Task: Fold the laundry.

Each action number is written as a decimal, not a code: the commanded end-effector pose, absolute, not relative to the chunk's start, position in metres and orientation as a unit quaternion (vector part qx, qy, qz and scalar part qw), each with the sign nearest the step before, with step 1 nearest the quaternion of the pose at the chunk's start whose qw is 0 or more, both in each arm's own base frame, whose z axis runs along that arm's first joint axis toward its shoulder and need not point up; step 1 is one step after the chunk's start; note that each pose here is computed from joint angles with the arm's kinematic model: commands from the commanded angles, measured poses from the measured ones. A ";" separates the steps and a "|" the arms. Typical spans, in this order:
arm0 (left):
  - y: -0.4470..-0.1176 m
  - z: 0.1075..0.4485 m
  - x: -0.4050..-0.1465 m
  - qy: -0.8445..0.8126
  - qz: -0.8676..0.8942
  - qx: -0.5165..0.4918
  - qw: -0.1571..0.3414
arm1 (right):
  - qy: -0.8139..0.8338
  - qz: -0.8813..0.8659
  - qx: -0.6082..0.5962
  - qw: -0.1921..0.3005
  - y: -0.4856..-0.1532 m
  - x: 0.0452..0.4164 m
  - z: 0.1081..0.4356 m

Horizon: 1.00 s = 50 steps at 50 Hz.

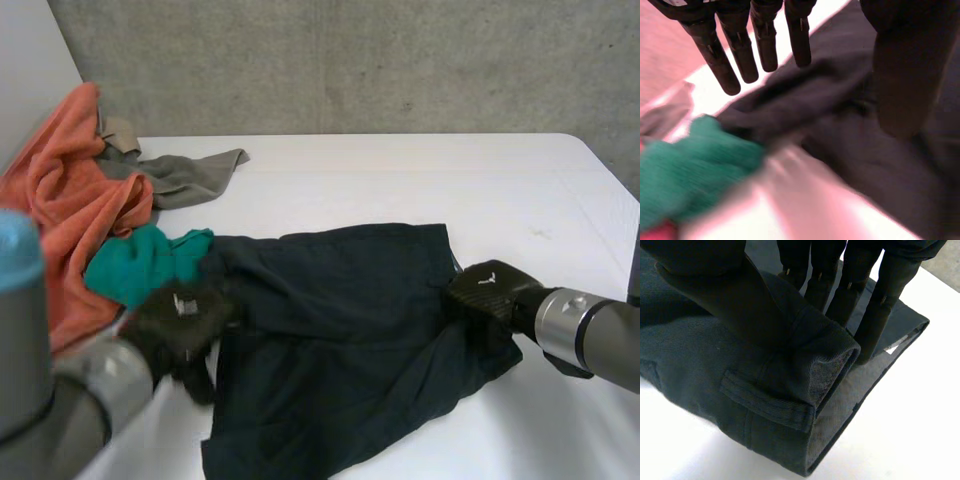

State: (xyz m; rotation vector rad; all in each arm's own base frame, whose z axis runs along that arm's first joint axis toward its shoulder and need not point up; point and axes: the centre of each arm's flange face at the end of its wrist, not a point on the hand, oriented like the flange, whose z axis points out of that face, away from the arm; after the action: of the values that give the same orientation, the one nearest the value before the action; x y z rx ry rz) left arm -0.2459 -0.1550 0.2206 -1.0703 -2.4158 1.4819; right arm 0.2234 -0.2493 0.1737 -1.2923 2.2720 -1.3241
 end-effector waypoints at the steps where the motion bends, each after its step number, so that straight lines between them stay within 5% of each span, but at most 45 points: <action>1: -0.088 0.198 -0.235 -0.822 0.408 -0.385 0.101 | 0.785 -0.456 -0.402 0.115 -0.257 0.229 0.173; 8: -0.070 0.180 -0.240 -0.818 0.391 -0.407 0.111 | 0.789 -0.470 -0.381 0.110 -0.263 0.233 0.172; 33: -0.118 0.149 -0.261 -0.780 0.477 -0.405 0.021 | 0.795 -0.465 -0.379 0.092 -0.256 0.214 0.176; 44: -0.055 0.181 -0.242 -0.771 0.386 -0.503 0.059 | 0.756 -0.338 -0.560 0.001 -0.206 0.177 0.189; 50: -0.042 0.194 -0.229 -0.787 0.329 -0.519 0.049 | 0.722 -0.292 -0.627 0.025 -0.180 0.170 0.192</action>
State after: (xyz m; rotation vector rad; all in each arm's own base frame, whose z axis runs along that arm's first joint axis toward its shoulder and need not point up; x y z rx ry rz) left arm -0.2417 -0.0564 0.1819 -1.5109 -2.3501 1.1769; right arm 0.1761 -0.2052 0.1886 -1.7616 2.3643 -1.0581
